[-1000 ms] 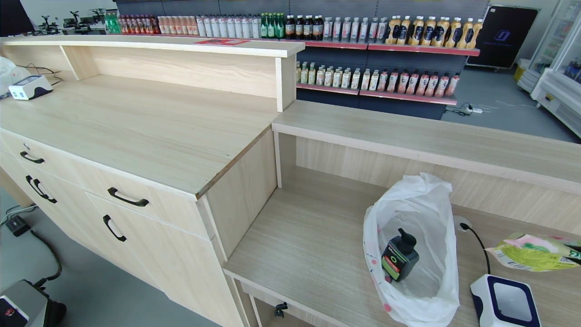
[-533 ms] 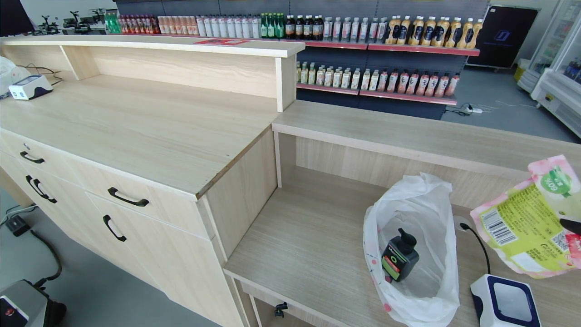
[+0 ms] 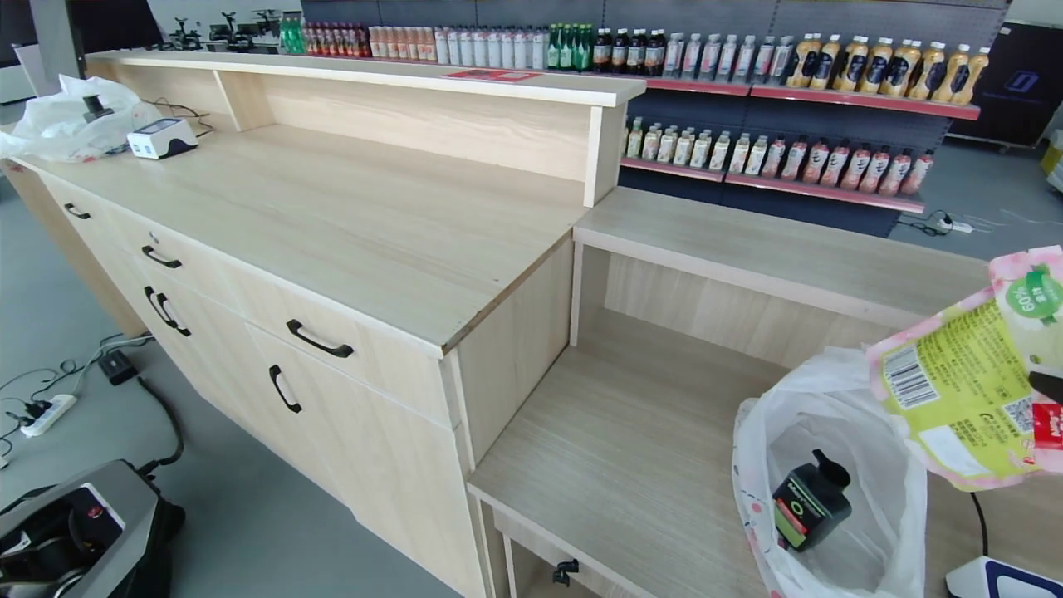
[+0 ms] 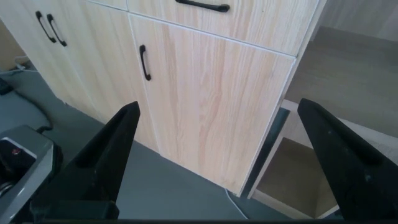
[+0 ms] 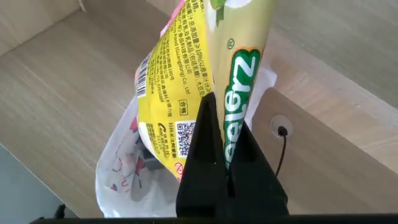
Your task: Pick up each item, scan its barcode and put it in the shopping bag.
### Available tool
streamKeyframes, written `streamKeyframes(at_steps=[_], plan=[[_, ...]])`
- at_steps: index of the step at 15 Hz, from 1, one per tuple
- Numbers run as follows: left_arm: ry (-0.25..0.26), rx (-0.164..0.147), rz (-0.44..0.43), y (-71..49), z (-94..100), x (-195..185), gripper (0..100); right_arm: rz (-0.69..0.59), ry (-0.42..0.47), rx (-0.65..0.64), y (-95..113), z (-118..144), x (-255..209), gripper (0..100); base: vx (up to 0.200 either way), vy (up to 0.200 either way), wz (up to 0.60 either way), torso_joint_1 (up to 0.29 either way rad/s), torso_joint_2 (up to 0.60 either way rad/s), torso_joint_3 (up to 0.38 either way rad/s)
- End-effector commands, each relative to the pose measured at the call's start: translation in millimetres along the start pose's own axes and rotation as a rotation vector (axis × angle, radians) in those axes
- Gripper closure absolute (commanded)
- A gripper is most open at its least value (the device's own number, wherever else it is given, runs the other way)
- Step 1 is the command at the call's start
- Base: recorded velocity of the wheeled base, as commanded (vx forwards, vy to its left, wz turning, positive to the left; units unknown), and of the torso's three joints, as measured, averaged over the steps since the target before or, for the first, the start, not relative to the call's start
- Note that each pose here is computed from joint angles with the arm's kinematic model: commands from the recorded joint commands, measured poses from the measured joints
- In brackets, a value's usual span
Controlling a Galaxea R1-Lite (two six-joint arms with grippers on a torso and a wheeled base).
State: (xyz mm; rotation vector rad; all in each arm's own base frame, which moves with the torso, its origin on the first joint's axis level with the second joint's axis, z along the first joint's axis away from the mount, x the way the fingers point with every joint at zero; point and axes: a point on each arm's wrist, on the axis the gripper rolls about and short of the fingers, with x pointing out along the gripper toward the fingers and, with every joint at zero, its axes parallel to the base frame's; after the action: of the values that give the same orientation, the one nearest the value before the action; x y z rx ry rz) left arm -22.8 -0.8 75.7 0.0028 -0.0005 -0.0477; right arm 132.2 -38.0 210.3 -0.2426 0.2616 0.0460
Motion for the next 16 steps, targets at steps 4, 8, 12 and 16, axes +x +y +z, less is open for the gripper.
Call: streamKeyframes(at_steps=[4,8,12,16], plan=[[0.002,0.000,0.000,0.0,-0.1,0.1,0,0.060,0.140,0.051,-2.7,-24.1,40.8,100,0.000,0.000,0.00,0.000,0.00,0.000],[0.002,0.000,0.000,0.0,-0.1,0.1,0,0.070,0.194,0.073,-2.7,-39.2,50.3,100,0.000,0.000,0.00,0.000,0.00,0.000],[0.002,0.000,-0.001,0.0,-0.1,0.1,0,0.052,0.255,0.107,-10.1,-50.6,59.0,100,0.000,0.000,0.00,0.000,0.00,0.000],[0.002,0.000,0.000,0.0,-0.1,0.1,0,0.056,0.271,0.115,-13.8,-56.4,71.5,100,0.000,0.000,0.00,0.000,0.00,0.000]])
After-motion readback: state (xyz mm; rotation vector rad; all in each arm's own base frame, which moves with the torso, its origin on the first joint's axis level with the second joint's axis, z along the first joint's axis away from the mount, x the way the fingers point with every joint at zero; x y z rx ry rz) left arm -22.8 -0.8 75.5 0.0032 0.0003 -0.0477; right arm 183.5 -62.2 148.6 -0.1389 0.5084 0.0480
